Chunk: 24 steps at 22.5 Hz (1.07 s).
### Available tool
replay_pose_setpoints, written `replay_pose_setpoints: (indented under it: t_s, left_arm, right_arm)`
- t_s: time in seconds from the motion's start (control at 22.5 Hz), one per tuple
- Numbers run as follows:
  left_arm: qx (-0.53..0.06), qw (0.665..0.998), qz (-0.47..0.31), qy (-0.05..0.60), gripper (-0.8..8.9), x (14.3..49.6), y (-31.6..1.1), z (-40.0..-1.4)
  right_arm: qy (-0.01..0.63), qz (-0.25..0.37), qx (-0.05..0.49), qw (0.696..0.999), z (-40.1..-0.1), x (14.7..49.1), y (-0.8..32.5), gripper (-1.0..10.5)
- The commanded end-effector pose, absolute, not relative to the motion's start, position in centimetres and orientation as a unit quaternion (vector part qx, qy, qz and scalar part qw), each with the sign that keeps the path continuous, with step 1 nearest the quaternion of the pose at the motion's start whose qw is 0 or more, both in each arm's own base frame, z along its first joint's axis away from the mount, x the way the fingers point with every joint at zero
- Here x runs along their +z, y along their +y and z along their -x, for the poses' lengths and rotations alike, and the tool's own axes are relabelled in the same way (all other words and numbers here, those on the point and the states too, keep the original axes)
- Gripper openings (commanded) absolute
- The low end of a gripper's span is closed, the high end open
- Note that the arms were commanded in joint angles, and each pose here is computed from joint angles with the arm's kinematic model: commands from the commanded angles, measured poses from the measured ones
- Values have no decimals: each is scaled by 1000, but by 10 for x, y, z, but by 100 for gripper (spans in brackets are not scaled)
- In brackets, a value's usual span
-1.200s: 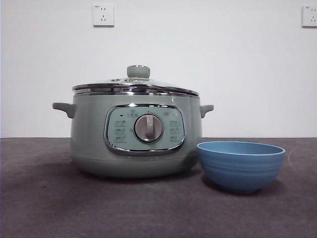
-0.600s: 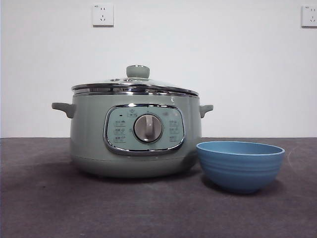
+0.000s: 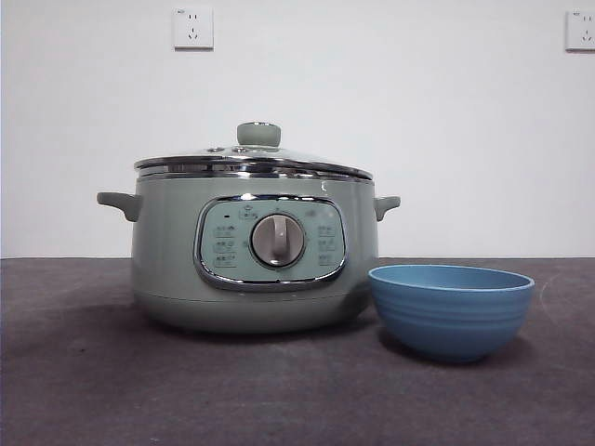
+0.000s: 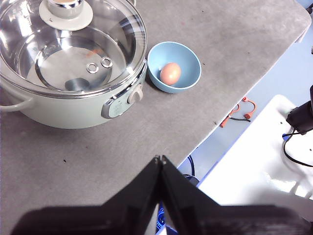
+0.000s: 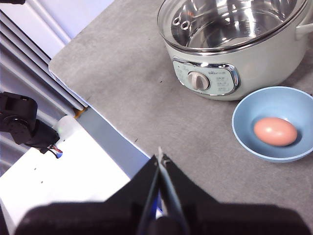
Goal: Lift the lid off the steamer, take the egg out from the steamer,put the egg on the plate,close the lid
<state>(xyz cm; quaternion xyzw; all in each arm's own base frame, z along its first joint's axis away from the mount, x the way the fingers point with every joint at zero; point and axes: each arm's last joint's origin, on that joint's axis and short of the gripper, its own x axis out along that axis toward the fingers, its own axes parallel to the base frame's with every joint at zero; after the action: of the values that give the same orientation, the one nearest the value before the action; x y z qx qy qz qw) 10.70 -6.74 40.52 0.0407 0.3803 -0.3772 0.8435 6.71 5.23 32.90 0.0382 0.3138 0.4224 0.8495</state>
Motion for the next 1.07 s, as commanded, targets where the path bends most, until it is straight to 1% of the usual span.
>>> replay_pose_setpoints:
  t_s: [0.04, 0.31, 0.44, 0.53, 0.67, 0.8, 0.93, 1.07]
  left_arm:
    - [-376, 843, -40, 382, -4, 404, -68, -107]
    - [-377, 845, -39, 377, -4, 405, -68, -108]
    - [-379, 854, -42, 354, -4, 408, -69, -111]
    - [-374, 872, -58, 310, -4, 414, -70, -116]
    - [-361, 912, -97, 172, -4, 435, -66, -123]
    - [-338, 932, -117, 50, -4, 456, -55, -125]
    - [-323, 938, -127, -23, -4, 470, -42, -115]
    - [-280, 946, -153, -54, -4, 475, -28, -100]
  right_arm:
    - [317, -40, 423, 848, -67, 327, 53, 4]
    - [317, -40, 423, 848, -67, 327, 53, 4]
    - [317, -40, 423, 848, -67, 327, 53, 4]
    - [317, -40, 423, 848, -67, 327, 53, 4]
    - [317, -40, 423, 848, -67, 327, 53, 4]
    - [317, -40, 423, 848, -67, 327, 53, 4]
    - [317, -40, 423, 848, -67, 327, 53, 4]
    - [317, -40, 423, 848, -67, 327, 53, 3]
